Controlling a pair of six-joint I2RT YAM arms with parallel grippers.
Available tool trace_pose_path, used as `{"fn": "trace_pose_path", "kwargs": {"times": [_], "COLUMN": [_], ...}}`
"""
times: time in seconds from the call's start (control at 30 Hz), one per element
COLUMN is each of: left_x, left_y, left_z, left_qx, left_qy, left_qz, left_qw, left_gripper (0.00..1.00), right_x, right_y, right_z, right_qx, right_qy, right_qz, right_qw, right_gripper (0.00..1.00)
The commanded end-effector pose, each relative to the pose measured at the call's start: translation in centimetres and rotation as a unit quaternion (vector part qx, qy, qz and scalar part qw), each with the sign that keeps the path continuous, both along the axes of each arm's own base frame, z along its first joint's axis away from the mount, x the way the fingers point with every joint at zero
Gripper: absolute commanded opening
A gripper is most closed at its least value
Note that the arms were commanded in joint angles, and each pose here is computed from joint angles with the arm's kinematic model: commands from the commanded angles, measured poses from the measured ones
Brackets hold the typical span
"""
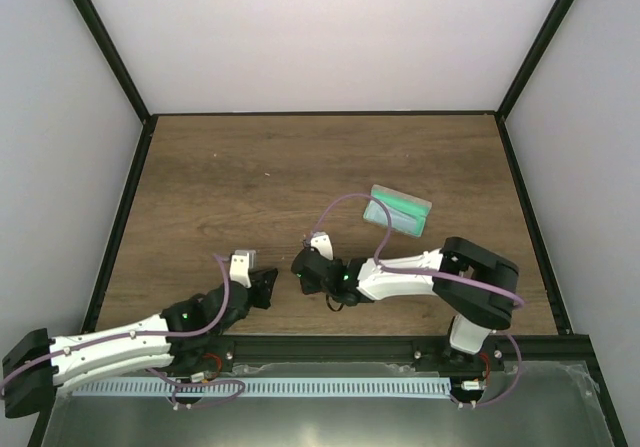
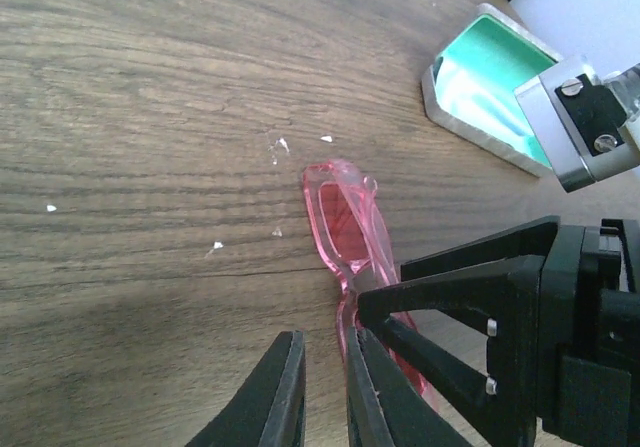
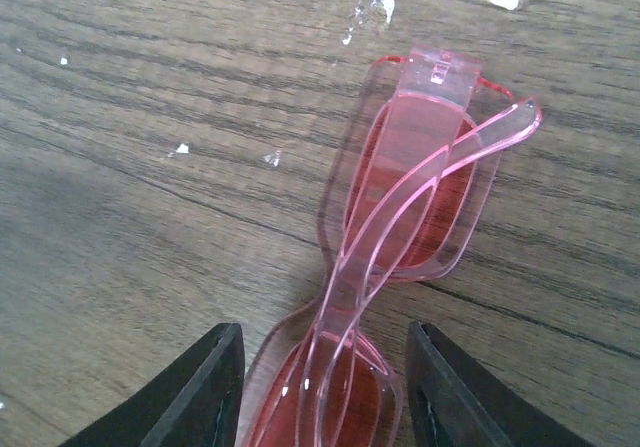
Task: Organize the sunglasses
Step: Adjust the sunglasses at the center of the board, then pick up the sunglasses from the center of the board.
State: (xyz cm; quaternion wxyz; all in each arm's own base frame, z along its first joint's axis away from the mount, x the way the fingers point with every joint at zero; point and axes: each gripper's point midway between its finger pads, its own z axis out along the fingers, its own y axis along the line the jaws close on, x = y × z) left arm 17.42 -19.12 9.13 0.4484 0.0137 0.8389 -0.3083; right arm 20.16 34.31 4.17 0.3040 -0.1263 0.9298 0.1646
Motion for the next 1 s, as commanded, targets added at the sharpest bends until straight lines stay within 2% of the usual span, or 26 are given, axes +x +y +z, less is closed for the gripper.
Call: {"fn": "trace_pose_path", "kwargs": {"times": [0.0,0.43,0.97], "left_x": [0.0,0.1,1.0], "left_y": [0.7,0.8,0.1], "left_z": [-0.7,-1.3,-0.6], "left_qx": [0.016,0.027,0.037], "left_qy": [0.002,0.003,-0.009], "left_qz": [0.008,0.013,0.019], "left_qw": [1.0,1.0,0.999], "left_gripper": [0.14,0.15,0.16], "right_x": [0.4,0.6,1.0], "right_y": [0.2,0.0,-2.3], "right_z": [0.5,0.1,4.4], "right_qx": [-0.015,-0.028,0.001], "right_qy": [-0.012,-0.011,-0.05], "right_qz": [-0.016,-0.025,-0.043], "right_qw": [1.0,0.999,0.998], "right_gripper": [0.45,0.2,0.16]}}
